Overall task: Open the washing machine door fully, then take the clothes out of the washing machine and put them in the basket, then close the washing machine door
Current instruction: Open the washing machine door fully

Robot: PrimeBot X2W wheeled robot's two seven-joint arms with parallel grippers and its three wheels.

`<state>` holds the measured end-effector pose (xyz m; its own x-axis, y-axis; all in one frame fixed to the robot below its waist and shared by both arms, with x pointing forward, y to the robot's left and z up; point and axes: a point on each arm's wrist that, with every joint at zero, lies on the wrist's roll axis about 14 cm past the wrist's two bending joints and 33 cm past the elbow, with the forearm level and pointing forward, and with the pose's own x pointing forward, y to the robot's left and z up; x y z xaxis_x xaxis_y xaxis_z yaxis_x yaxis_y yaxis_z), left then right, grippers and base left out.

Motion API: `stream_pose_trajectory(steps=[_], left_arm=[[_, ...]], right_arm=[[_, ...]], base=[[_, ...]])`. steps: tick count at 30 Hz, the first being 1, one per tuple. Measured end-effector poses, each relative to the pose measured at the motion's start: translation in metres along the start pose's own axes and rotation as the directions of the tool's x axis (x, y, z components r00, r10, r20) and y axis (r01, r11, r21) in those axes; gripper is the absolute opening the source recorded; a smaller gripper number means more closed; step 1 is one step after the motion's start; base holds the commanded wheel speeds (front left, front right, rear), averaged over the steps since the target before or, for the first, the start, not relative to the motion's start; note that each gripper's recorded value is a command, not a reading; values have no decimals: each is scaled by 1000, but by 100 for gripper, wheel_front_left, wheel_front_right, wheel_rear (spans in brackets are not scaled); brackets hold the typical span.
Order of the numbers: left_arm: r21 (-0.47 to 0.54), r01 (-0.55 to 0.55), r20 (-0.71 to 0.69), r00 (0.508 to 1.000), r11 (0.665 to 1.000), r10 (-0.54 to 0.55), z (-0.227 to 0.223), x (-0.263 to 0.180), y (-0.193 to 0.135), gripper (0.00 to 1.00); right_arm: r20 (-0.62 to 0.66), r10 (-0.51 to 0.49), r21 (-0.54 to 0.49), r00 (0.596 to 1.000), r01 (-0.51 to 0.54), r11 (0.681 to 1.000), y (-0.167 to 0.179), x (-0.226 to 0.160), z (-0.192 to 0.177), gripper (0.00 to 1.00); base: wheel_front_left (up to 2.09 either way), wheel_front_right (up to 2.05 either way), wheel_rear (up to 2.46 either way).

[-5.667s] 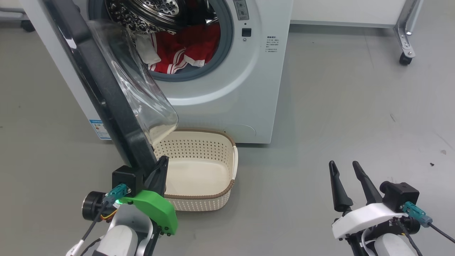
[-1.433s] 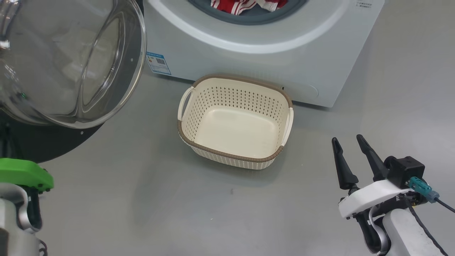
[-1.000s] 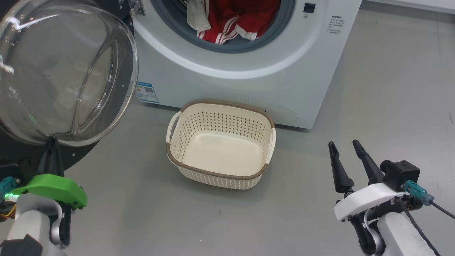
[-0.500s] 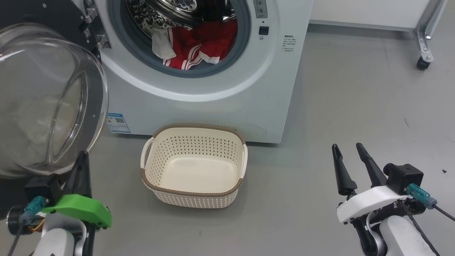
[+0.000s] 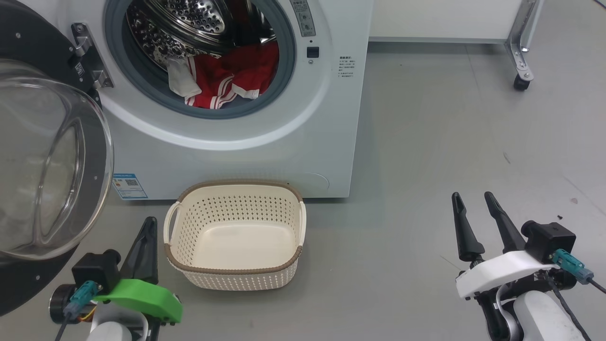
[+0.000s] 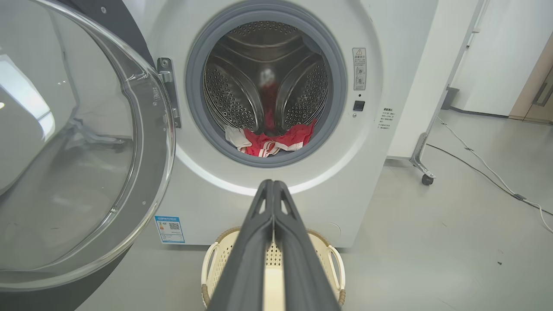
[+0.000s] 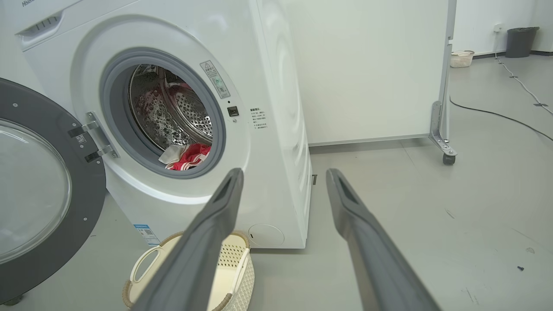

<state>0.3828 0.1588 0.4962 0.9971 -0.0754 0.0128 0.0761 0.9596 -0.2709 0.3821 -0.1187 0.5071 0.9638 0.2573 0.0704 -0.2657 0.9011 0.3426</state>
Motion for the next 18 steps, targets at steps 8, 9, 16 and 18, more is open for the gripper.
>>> stream_pose_trajectory(steps=[8, 9, 16, 18], left_arm=[[-24, 17, 10, 1000, 1000, -17, -1, -3, -10, 100], [-25, 23, 8, 1000, 999, -22, -1, -3, -12, 100], [-36, 41, 7, 999, 999, -41, -4, -6, -17, 100], [-37, 43, 11, 999, 998, -43, -3, -6, -18, 100]], right_arm=[[6, -13, -5, 1000, 13, 1000, -4, -4, 1, 100], [3, -16, -5, 1000, 16, 1000, -5, -5, 1, 100], [6, -19, -11, 1000, 19, 1000, -6, -6, 1, 100], [7, -21, -11, 1000, 21, 1000, -6, -6, 2, 100]], base=[[0, 0, 0], [0, 0, 0], [0, 0, 0], [0, 0, 0]])
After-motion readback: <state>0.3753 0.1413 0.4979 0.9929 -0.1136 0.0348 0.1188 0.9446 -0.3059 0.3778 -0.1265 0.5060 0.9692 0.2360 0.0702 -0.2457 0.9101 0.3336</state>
